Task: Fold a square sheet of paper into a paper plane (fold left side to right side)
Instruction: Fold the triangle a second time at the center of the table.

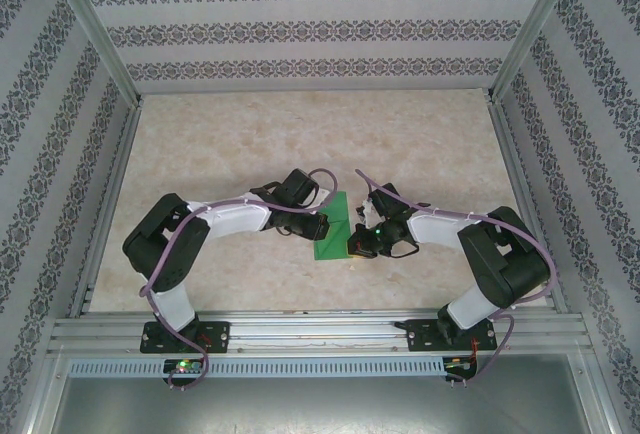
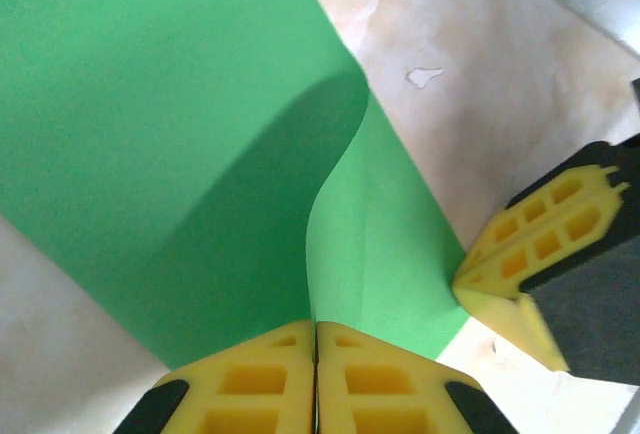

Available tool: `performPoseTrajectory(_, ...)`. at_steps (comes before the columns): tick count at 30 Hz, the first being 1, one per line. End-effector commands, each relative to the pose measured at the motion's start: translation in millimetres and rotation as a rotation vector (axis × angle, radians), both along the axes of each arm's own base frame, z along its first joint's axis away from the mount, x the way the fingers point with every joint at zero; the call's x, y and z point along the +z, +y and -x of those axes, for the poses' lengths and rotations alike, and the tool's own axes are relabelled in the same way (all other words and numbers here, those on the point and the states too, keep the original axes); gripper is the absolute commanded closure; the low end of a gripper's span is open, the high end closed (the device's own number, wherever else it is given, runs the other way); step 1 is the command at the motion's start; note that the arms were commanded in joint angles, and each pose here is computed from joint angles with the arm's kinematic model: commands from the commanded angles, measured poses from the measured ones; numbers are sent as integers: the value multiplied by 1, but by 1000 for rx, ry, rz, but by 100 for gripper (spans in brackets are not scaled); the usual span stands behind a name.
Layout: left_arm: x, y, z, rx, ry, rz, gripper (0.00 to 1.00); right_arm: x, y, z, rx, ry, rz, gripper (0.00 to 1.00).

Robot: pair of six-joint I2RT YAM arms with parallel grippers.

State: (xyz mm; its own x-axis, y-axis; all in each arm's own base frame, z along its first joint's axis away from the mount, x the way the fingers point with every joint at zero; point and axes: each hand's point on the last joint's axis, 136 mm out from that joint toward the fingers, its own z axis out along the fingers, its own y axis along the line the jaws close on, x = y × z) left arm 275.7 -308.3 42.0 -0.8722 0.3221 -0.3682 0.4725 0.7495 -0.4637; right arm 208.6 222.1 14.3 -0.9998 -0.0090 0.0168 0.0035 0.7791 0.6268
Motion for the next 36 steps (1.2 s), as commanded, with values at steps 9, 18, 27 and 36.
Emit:
performPoseTrajectory(9,-6,2,-16,-29,-34,-19,94,-10,-11,5,0,36,58,100)
performPoseTrajectory(18,-11,5,-20,-30,-33,-35,94,-12,-13,5,-3,44,61,100)
performPoseTrajectory(27,-19,5,-20,-33,-23,-47,93,-11,-12,4,-4,43,57,100)
performPoseTrajectory(36,-36,10,-15,-35,8,-79,94,23,1,-10,-18,-27,-62,100)
